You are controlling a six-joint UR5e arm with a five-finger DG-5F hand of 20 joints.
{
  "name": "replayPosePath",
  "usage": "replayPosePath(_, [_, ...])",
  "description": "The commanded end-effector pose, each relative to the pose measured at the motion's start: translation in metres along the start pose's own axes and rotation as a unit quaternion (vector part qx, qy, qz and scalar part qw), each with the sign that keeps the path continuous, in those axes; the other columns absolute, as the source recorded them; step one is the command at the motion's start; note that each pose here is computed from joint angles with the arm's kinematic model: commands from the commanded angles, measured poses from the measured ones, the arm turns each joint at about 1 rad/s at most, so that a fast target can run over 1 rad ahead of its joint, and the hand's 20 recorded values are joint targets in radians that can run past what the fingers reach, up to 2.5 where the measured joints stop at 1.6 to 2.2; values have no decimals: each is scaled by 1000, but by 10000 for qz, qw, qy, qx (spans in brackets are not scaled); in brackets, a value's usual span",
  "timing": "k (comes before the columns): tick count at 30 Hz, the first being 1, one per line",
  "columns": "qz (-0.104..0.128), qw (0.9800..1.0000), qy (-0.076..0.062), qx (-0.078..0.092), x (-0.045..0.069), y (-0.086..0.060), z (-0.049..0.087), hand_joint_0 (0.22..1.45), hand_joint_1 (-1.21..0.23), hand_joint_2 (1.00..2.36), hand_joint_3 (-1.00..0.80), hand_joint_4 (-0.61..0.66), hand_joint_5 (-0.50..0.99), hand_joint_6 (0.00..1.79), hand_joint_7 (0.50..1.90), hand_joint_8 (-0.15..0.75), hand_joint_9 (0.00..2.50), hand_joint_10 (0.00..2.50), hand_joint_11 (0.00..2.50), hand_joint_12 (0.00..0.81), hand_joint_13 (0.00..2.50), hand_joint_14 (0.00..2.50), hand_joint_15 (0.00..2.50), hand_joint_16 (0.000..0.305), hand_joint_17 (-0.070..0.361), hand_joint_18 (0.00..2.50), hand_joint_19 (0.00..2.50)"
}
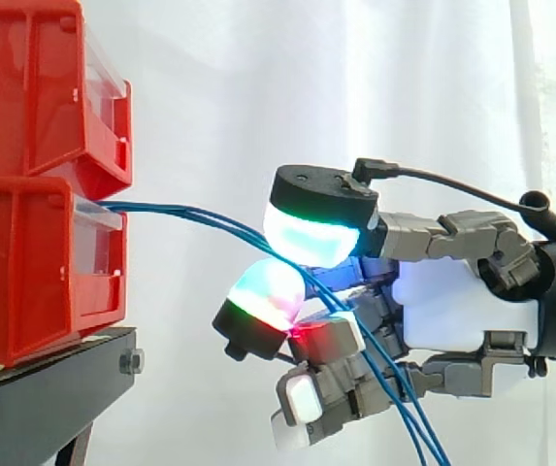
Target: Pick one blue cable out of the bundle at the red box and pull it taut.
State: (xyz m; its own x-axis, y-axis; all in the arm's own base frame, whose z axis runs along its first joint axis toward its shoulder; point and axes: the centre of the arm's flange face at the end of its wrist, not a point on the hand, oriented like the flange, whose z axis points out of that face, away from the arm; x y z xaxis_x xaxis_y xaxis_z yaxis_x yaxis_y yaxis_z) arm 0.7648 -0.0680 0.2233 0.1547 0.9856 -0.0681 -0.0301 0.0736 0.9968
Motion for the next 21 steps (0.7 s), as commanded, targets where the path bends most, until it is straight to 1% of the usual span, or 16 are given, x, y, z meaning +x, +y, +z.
replayPosePath(1, [-2, 10000, -3, 6, 0, -1, 0, 632, -768, 1016, -141, 186, -158, 910, 1031, 385, 1114, 6, 1283, 398, 952, 20, 617, 52, 117, 724, 419])
replayPosePath(6, [18, 10000, -2, -68, -2, 8, 4, 657, -831, 1019, -130, 139, -156, 907, 1106, 375, 1111, 6, 1305, 386, 928, 22, 621, 50, 113, 707, 411])
replayPosePath(9, [16, 10000, -9, -61, -3, 8, 4, 680, -867, 1020, -140, 113, -157, 904, 1190, 374, 1106, 8, 1300, 381, 921, 21, 614, 50, 112, 700, 406])
replayPosePath(11, [18, 10000, -9, -68, -3, 8, 5, 725, -898, 1020, -167, 100, -158, 903, 1315, 373, 1113, 11, 1293, 378, 924, 21, 618, 49, 111, 694, 397])
replayPosePath(13, [20, 10000, -2, -76, -2, 9, 5, 742, -907, 1018, -193, 96, -158, 903, 1342, 371, 1115, 10, 1291, 377, 924, 22, 622, 49, 111, 693, 393])
replayPosePath(15, [18, 10000, -17, -67, -3, 8, 5, 753, -908, 1017, -218, 90, -159, 902, 1365, 373, 1115, 10, 1290, 377, 924, 23, 618, 49, 111, 691, 385])
replayPosePath(16, [30, 10000, -10, -83, -2, 10, 5, 769, -916, 1017, -242, 93, -159, 901, 1411, 375, 1115, 10, 1290, 376, 923, 22, 610, 49, 111, 686, 385])
replayPosePath(17, [30, 10000, -18, -82, -3, 10, 6, 791, -921, 1014, -292, 103, -162, 906, 1423, 371, 1118, 10, 1291, 376, 921, 22, 615, 50, 111, 678, 384])
replayPosePath(21, [37, 10000, -18, -82, -3, 10, 6, 817, -910, 1009, -389, 85, -166, 909, 1401, 366, 1112, 11, 1290, 378, 915, 21, 619, 50, 112, 669, 372])
